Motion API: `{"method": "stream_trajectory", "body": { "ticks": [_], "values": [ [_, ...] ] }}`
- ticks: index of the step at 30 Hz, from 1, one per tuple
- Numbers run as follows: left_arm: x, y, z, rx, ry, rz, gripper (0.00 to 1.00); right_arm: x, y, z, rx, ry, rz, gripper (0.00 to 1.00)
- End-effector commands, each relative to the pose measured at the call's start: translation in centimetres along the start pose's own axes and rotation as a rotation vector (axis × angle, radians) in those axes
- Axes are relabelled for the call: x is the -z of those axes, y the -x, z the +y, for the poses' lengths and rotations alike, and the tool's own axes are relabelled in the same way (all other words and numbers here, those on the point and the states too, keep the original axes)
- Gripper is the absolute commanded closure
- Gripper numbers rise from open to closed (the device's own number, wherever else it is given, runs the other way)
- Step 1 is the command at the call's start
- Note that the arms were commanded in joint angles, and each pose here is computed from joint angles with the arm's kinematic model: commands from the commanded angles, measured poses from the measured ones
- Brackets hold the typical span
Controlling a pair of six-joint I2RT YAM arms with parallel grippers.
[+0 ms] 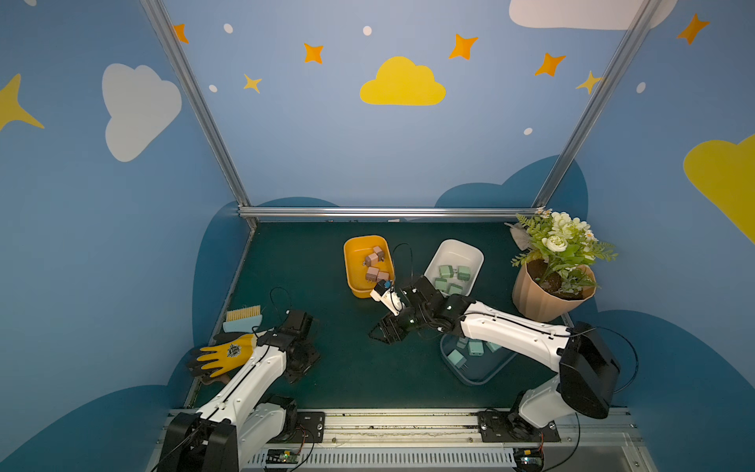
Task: Place the plugs by color into the storage box
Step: Pick up the plug from the center of the board.
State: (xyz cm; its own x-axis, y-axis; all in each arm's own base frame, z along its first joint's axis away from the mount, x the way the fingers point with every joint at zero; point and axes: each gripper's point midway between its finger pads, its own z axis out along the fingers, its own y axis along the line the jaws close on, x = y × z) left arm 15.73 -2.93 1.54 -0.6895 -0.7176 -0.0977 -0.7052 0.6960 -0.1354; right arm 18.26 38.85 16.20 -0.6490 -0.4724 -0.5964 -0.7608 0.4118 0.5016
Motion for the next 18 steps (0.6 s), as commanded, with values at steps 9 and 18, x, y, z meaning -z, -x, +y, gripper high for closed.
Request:
{"method": "stream_trajectory", "body": {
  "ticks": [9,18],
  "values": [
    [-0.1,0.1,0.0,-0.067,-0.006,-0.011,0.66,1.6,1.9,-2.3,-0.078,-0.05,-0.104,0.32],
    [3.7,2.1,-5.3,-0.286,-0.072,-0.169,0.73,3.2,2.8,-3.9,-0.146,-0.029,-0.126,0.32]
  ]
}}
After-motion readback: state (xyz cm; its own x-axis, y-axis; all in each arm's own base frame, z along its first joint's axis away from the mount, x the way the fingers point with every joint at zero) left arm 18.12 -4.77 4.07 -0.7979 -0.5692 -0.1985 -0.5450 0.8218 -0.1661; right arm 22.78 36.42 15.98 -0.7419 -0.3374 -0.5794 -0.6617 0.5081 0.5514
